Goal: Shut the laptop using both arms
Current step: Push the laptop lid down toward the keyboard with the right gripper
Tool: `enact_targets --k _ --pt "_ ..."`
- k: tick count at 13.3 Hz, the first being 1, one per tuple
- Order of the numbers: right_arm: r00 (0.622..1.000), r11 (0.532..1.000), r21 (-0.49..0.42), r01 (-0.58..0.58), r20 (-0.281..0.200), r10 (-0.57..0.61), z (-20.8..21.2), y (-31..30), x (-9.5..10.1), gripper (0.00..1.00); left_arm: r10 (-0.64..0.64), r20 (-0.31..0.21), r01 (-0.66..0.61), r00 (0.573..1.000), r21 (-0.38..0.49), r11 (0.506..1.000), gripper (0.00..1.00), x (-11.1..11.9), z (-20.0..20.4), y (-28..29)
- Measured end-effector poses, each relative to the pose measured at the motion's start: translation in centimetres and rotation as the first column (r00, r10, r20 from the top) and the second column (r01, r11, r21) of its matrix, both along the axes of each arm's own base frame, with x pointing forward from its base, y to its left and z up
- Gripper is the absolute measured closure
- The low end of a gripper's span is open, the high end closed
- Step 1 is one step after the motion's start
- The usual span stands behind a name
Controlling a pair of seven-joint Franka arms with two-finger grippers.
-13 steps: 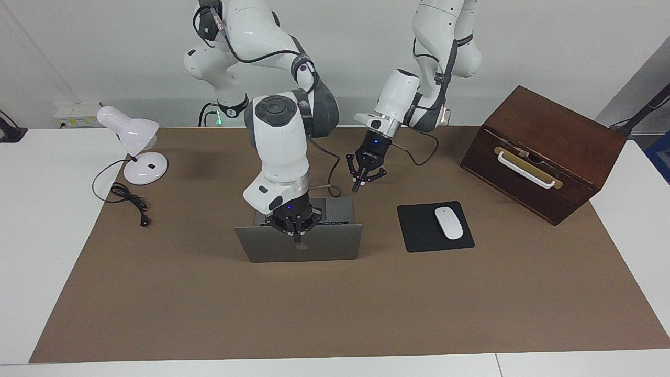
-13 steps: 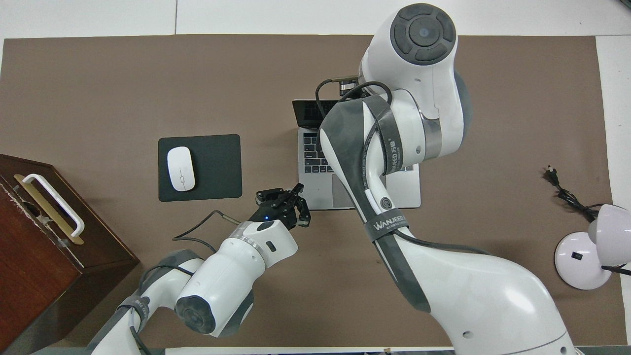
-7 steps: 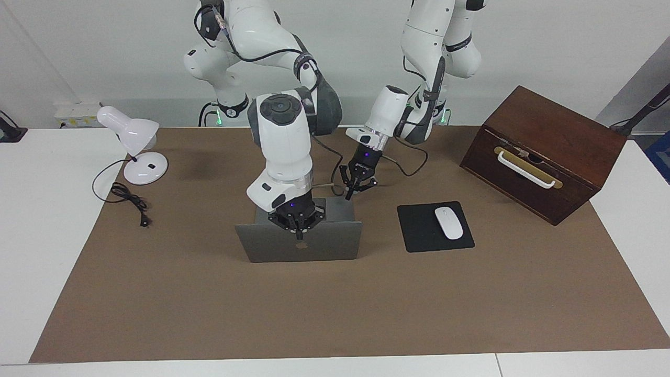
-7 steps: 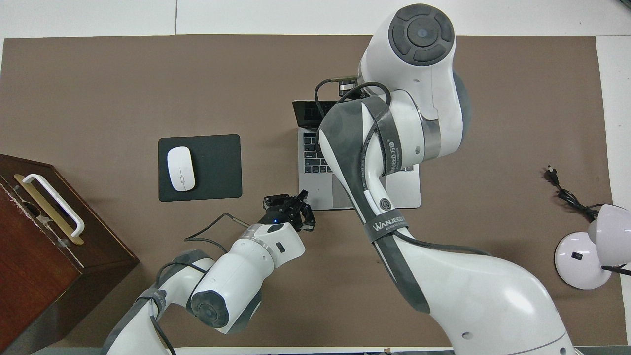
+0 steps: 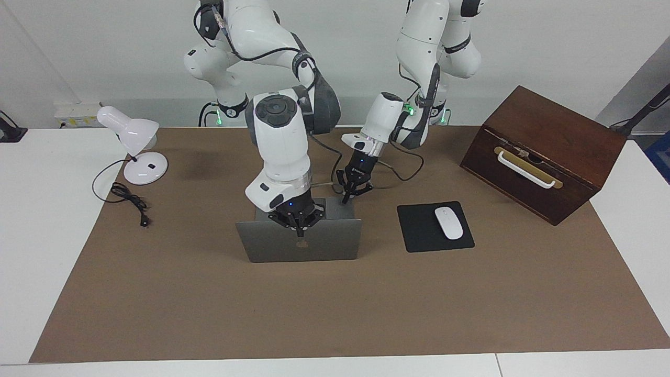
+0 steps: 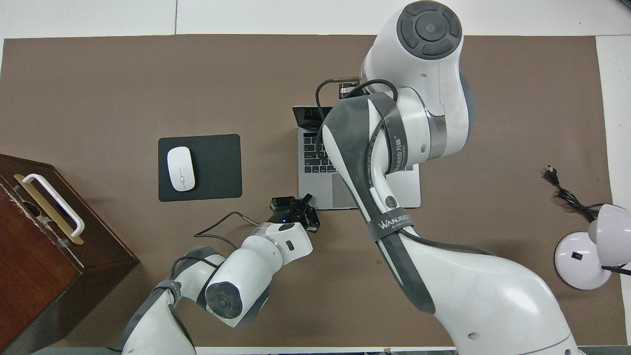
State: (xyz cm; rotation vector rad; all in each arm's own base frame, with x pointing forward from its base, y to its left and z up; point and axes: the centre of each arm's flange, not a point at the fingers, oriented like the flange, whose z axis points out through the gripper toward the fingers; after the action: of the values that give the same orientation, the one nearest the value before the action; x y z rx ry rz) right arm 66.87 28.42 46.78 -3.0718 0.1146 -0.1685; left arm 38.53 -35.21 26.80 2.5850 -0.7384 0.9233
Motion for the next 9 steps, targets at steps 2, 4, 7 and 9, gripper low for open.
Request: enact_targets --k 2,4,7,9 --pt "0.999 0.999 0.013 0.034 -0.037 -0.033 -0.3 0.1 -0.3 0.99 -0.023 0.013 0.022 1.000 0.015 1.000 0.99 0.0 0.0 -0.1" --pt "0.997 0.999 0.016 0.045 -0.069 -0.044 -0.7 0.0 -0.6 0.99 -0.050 0.028 0.049 0.998 0.034 0.998 0.99 0.0 0.0 0.0" --pt "0.989 0.995 0.061 0.077 -0.131 -0.069 -1.8 -0.8 -1.2 0.99 -0.079 0.047 0.077 0.996 0.060 0.995 0.99 0.3 -0.1 0.2" --pt "0.982 0.994 0.066 0.090 -0.173 -0.077 -2.4 -1.5 -1.8 0.99 -0.087 0.052 0.083 0.995 0.067 0.994 0.99 0.3 -0.1 0.3"
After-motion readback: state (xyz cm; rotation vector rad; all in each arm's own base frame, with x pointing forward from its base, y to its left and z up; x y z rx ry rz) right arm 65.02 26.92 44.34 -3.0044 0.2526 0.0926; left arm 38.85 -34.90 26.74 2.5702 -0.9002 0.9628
